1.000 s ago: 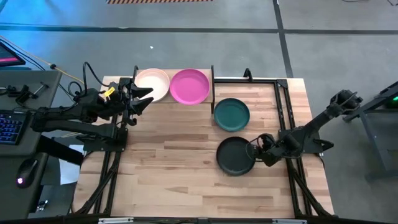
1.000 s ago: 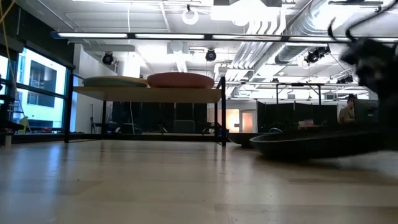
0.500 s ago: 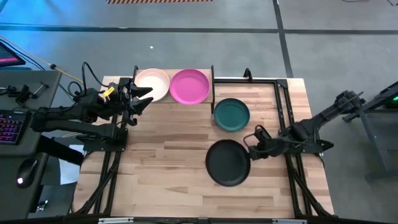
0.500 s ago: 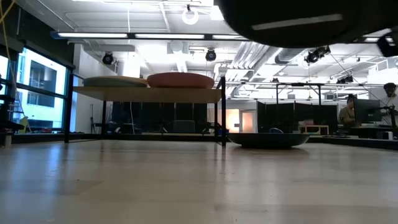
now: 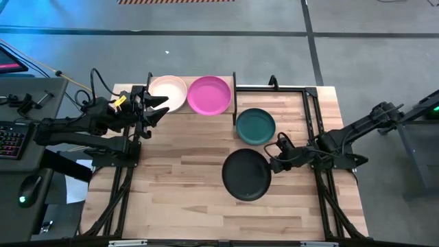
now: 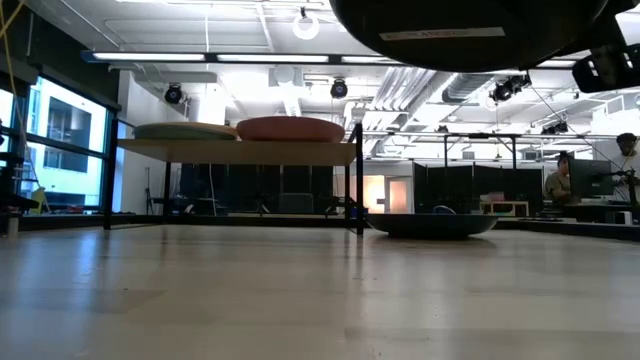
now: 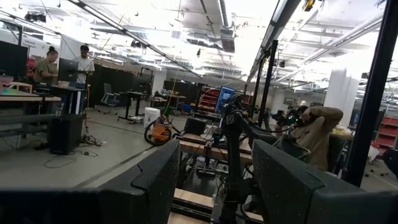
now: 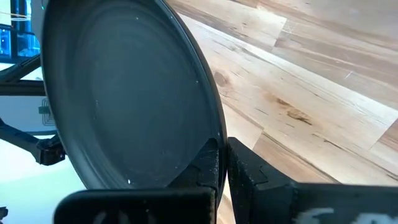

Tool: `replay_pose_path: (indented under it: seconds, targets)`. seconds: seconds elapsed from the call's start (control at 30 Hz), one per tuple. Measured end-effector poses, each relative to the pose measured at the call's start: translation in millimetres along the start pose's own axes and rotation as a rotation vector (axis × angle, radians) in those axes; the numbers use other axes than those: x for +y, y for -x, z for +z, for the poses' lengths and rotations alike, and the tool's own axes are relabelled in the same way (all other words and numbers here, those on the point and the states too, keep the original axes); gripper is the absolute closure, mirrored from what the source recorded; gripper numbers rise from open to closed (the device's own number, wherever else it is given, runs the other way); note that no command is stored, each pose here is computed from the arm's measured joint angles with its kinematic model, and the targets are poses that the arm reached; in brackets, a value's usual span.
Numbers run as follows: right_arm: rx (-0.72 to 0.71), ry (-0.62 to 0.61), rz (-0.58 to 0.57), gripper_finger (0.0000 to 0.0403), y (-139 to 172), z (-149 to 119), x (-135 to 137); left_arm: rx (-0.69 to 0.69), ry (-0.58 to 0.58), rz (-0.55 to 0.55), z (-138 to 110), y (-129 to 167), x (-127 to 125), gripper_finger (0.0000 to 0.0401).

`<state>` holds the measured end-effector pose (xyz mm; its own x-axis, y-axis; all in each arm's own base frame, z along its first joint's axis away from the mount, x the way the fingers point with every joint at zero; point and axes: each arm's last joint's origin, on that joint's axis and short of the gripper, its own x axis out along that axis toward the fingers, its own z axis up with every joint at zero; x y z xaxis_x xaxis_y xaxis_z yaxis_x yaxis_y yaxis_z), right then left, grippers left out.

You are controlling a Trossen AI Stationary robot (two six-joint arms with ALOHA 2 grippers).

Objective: Place and stack plates onto a shelf
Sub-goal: Stack the black plate on top of the pink plate

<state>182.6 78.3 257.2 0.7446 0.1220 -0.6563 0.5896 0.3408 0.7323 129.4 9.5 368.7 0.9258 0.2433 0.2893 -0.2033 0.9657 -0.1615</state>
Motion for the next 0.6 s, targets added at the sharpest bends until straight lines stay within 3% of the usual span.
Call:
replay_pose_path:
  seconds: [0.43,0.6]
  targets:
    - [0.000,0.022,0.006,0.0403,0,1,1,0.004,0.000,0.000,0,0,0,0.0211]
    - [-0.025,-0.010,0.123,0.0403,-5,4,14,0.006,0.001,0.000,-1,0,0,0.0211]
